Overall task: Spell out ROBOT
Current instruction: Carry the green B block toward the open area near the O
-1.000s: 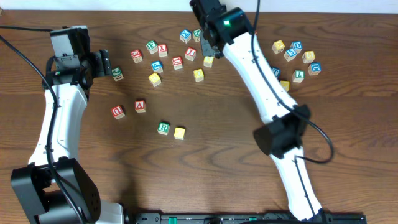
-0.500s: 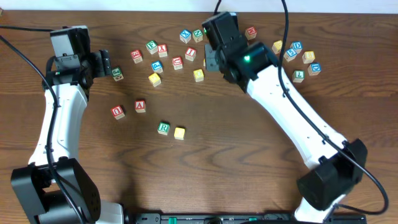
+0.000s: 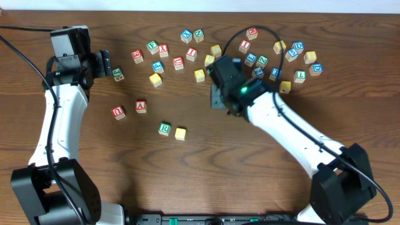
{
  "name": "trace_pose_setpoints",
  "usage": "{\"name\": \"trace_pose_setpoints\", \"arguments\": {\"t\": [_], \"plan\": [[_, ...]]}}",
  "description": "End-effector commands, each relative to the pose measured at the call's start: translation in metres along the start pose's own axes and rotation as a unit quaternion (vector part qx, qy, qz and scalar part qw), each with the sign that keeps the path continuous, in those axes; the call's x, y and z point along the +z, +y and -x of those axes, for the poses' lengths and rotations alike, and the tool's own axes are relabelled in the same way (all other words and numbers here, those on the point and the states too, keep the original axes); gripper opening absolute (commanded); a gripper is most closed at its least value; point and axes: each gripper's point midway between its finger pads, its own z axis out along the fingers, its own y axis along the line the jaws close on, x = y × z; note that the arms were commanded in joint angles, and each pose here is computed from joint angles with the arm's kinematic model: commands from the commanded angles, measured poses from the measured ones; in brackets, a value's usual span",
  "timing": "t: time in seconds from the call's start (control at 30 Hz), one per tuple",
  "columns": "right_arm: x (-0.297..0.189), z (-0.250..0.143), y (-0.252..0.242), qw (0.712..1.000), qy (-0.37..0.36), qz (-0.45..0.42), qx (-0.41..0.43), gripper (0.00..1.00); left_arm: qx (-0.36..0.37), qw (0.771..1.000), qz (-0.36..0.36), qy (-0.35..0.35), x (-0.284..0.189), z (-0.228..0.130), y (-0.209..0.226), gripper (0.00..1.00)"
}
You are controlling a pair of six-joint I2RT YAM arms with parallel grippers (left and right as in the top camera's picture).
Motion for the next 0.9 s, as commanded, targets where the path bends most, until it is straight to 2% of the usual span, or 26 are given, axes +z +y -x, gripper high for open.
{"name": "trace_pose_setpoints", "arguments": {"t": [0.0,0.2,0.87], "plan": [[-0.006,-0.020,0.028,0.999,-0.002,0.033,-0.010,0.05,0.002,1.000,-0.002,0.011,0.005,-0.007,0.000,0.91],[0.003,-0.033,0.051,0.999,-0.019,0.024,-0.030,0.05,0.002,1.000,-0.002,0.011,0.005,-0.007,0.000,0.91],[0.056,-0.039,0.045,0.999,-0.024,-0.024,-0.008,0.03,0.002,1.000,-0.004,0.011,0.005,-0.007,0.000,0.91]]}}
